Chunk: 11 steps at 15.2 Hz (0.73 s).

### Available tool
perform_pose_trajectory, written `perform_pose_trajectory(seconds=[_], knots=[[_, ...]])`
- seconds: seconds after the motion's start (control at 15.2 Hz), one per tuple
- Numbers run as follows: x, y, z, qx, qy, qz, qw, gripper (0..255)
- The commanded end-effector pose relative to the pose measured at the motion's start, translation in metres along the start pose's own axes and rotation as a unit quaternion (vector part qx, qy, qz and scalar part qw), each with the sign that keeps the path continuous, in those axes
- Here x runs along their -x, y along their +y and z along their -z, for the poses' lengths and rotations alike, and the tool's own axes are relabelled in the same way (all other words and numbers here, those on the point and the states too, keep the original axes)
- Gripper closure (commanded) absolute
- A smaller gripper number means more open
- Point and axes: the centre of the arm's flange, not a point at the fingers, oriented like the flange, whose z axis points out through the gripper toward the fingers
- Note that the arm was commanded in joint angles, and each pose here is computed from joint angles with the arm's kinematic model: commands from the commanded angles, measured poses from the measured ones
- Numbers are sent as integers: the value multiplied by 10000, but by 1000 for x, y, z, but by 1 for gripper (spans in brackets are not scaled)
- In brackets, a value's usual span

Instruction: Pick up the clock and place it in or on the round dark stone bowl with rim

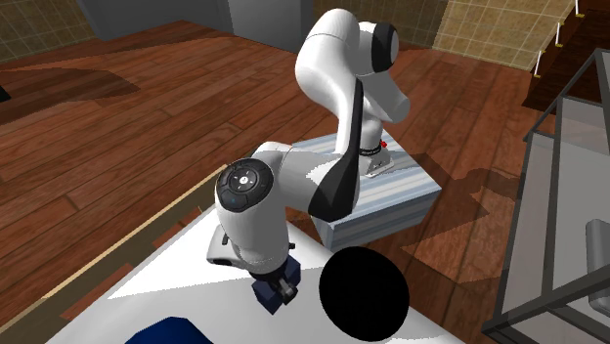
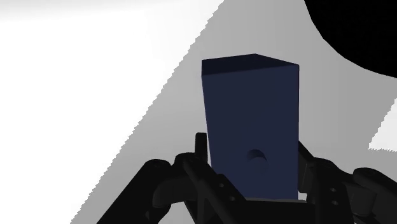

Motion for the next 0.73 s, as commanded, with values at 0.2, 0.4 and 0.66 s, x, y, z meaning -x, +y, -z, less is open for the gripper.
perform_pose_trajectory(seconds=[0.2, 0.4, 0.66], knots=[[0, -1, 27, 1, -1, 0, 10000, 255], [0, -1, 43, 1, -1, 0, 10000, 255], [0, -2, 64, 1, -1, 0, 10000, 255]])
